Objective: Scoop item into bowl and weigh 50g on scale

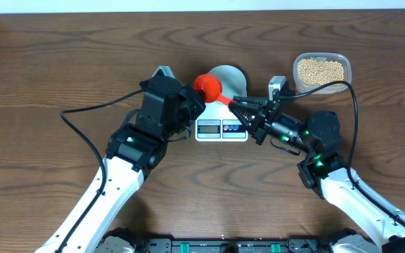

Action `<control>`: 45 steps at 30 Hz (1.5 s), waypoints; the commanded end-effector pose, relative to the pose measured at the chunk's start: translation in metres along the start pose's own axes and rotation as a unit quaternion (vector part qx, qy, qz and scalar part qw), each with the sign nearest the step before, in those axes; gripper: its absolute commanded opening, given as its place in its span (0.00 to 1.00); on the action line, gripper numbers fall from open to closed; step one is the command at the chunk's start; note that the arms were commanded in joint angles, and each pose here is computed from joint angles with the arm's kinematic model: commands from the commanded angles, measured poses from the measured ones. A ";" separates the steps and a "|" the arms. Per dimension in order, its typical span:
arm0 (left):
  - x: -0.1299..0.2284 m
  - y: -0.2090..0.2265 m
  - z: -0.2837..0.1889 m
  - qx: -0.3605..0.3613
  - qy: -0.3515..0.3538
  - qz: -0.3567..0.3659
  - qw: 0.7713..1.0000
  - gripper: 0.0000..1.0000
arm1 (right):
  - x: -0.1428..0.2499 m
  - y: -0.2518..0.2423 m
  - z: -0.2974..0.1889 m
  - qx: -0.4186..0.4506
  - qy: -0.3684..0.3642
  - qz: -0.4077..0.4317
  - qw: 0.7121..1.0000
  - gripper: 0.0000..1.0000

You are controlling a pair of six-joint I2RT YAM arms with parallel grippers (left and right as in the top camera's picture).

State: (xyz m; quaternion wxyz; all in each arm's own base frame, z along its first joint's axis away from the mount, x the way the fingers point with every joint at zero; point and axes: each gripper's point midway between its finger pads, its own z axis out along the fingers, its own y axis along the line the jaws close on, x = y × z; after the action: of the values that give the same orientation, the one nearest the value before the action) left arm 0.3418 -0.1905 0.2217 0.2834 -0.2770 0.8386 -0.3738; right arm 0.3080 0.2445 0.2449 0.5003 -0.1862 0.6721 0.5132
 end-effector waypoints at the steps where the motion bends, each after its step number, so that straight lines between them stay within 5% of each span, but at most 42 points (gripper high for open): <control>1: -0.004 -0.014 -0.005 0.016 -0.005 0.015 1.000 0.07 | -0.005 0.002 0.003 -0.002 -0.005 0.002 1.000 0.17; 13: -0.002 -0.010 -0.005 0.008 -0.001 0.014 1.000 0.07 | -0.008 0.011 0.002 -0.022 -0.009 -0.007 1.000 0.01; 26: -0.004 -0.009 -0.005 0.005 -0.007 0.014 1.000 0.08 | -0.006 -0.002 0.002 0.007 -0.007 -0.006 1.000 0.01; 33: -0.006 -0.011 -0.005 0.009 -0.011 0.014 1.000 0.29 | -0.002 -0.034 -0.004 0.081 -0.007 0.002 0.997 0.01; 37: -0.006 -0.011 -0.005 0.008 -0.011 0.017 1.000 0.32 | -0.007 -0.043 -0.006 0.108 -0.020 -0.018 0.994 0.01; 45: -0.012 -0.012 -0.005 0.005 -0.027 0.158 0.987 0.52 | -0.024 -0.067 -0.023 0.145 -0.035 -0.068 0.986 0.01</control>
State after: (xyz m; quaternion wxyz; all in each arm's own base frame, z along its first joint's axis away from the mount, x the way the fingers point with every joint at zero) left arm 0.3433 -0.1882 0.2217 0.3186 -0.2098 0.8580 -0.3440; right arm 0.3444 0.2101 0.2241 0.5505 -0.1430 0.7116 0.4123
